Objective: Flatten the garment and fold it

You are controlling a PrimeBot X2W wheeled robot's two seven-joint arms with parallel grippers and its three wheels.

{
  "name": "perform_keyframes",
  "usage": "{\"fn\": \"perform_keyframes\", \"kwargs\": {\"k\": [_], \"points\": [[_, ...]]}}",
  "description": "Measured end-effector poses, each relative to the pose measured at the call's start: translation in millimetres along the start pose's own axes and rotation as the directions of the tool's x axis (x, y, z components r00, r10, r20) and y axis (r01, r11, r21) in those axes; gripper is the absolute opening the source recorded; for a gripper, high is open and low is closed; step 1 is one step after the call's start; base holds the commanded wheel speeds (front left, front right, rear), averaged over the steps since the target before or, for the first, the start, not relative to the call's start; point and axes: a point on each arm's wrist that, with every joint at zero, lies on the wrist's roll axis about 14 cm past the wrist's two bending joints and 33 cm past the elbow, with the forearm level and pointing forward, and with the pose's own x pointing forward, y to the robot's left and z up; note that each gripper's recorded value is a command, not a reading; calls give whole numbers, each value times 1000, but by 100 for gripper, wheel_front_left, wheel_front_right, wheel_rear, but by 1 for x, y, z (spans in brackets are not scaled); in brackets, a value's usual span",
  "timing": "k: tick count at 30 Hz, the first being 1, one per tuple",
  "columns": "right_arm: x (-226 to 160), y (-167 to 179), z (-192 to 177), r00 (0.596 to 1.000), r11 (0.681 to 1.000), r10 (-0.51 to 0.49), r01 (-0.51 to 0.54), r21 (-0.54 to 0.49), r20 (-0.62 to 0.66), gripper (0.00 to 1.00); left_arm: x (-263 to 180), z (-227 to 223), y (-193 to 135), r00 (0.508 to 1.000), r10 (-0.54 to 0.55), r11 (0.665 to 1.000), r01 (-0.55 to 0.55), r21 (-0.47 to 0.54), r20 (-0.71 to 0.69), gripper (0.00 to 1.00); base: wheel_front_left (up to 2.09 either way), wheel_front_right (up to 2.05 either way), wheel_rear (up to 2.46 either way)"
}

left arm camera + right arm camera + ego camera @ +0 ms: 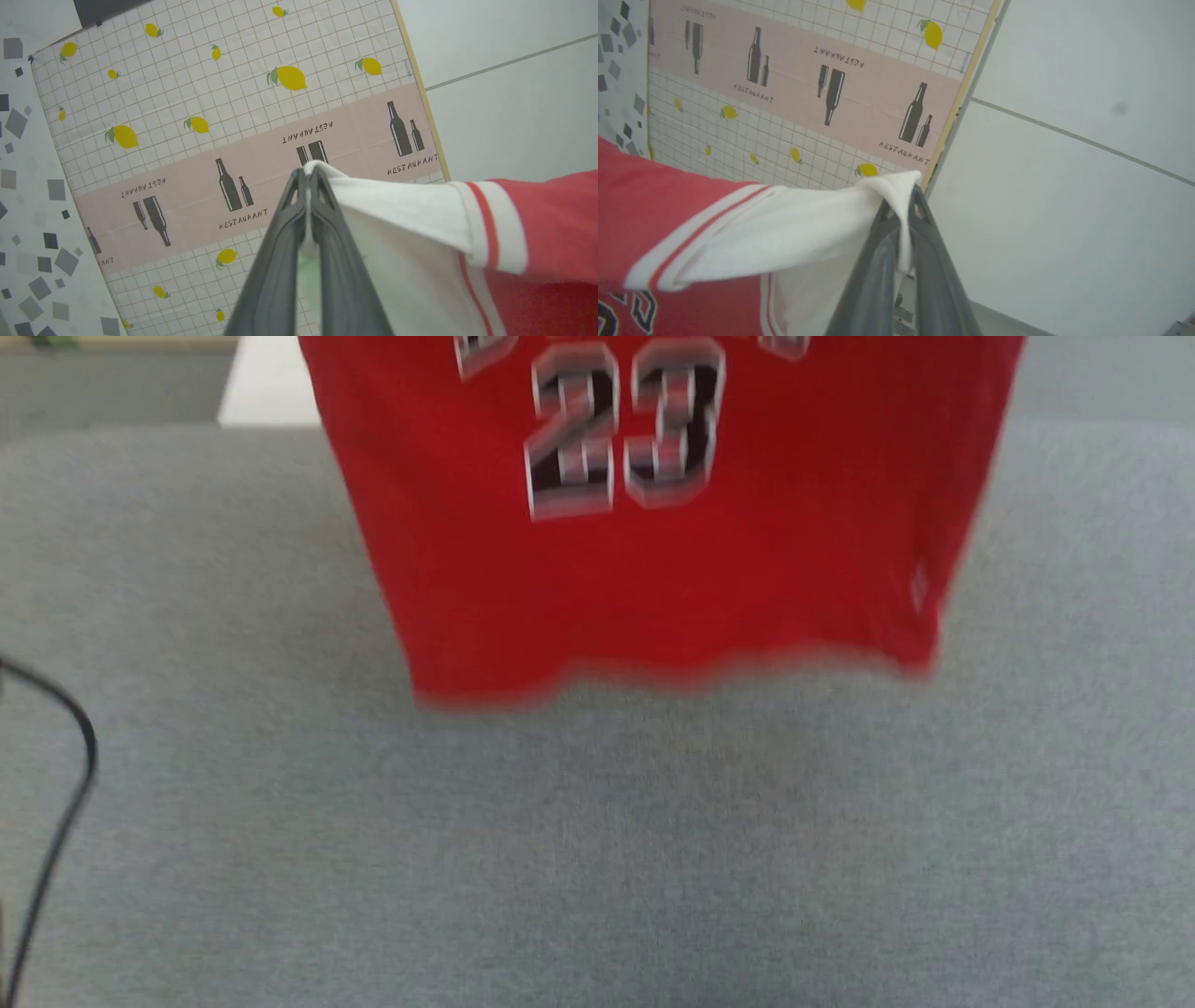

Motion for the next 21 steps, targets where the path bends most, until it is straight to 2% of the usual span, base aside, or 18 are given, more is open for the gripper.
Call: {"fn": "perform_keyframes", "kwargs": {"k": [6, 11, 17, 21], "points": [[57, -15, -20, 997, 999, -52, 51, 17, 53, 0, 50, -38, 4, 1000, 25, 1000, -25, 11, 12, 0, 0, 0, 0], [92, -11, -66, 998, 998, -60, 60, 30, 16, 0, 73, -82, -2, 999, 40, 999, -40, -17, -1, 0, 0, 0, 0], [109, 17, -142, 996, 998, -12, 17, 65, -85, 0, 68, -158, -32, 992, -9, 999, 2, -55, -123, 0, 0, 0, 0], [98, 39, -196, 982, 995, 35, -16, 99, -185, 0, 34, -208, -57, 968, -59, 995, 38, -88, -242, 0, 0, 0, 0]]}}
